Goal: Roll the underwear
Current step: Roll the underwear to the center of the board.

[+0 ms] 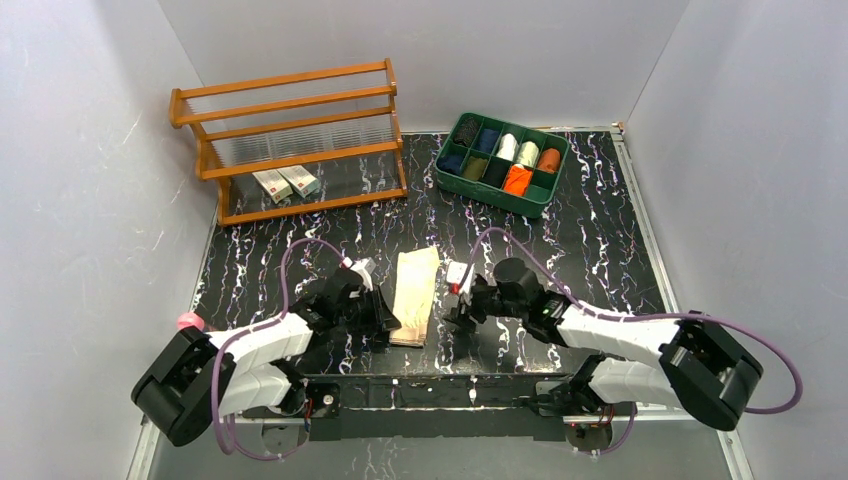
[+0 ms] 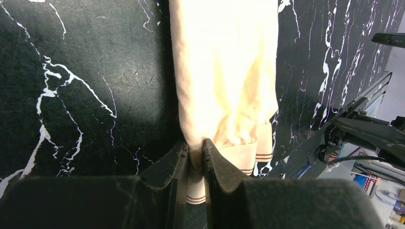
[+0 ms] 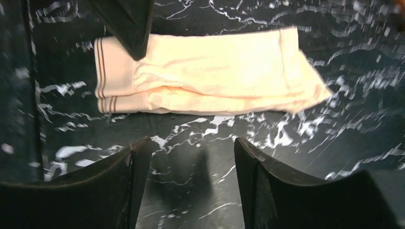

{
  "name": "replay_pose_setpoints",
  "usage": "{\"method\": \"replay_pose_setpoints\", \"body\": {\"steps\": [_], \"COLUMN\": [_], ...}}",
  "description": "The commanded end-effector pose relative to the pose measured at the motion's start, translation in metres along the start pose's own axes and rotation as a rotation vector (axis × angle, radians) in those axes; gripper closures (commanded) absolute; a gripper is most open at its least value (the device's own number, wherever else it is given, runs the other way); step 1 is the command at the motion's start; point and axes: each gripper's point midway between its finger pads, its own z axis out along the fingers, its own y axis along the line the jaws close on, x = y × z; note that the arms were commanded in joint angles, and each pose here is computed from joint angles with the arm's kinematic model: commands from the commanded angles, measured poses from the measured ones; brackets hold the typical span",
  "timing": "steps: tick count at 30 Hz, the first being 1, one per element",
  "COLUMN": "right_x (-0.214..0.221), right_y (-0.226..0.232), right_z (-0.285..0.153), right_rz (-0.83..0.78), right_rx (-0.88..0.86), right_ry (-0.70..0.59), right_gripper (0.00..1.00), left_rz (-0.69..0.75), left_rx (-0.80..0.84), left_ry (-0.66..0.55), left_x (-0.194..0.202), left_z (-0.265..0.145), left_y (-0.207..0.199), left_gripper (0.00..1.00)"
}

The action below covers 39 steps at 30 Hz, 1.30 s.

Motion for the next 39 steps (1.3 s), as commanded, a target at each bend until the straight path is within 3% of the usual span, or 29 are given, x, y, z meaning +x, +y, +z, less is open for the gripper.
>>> {"method": "replay_pose_setpoints", "body": {"steps": [1,5,12,24,32,39], "right_x": [-0.012,-0.006,0.007,0.015,0.029,0.029], "right_y": [0.007,0.025,0.049,0.066,0.077,0.079], "right_z": [0.018,0.031,0.043,0.052,0.052,0.057], "right_rz": [-0.544,-0.708,-0.833,-0.893,-0.882,-0.901], "right_rx": [-0.106,-0.114,-0.161,-0.191,-0.234,-0.221], "right_ry": [-0.055,-0.054,-0.028,-0.044,-0.018,-0.028], "right_gripper": [0.31,0.33,0.35,0.40,0.50,0.52], "left_rz": [0.026,0.015,0.019,-0.022,-0.019,-0.022], "left_rx": [-0.049,-0.028,-0.048,-0.026,-0.030,-0.039], "left_ry": [0.081,0.107,0.120,0.151,0.145,0.152], "left_x": [0.014,0.013,0.010,0.018,0.016,0.020], "left_z": [-0.002,-0.003,-0.003,0.007,0.005,0.005], "left_y": [0.014,0.006,0.010,0.012,0.013,0.016], "left_gripper": [0.94,0.93,0.92,0.90,0.89,0.89]}}
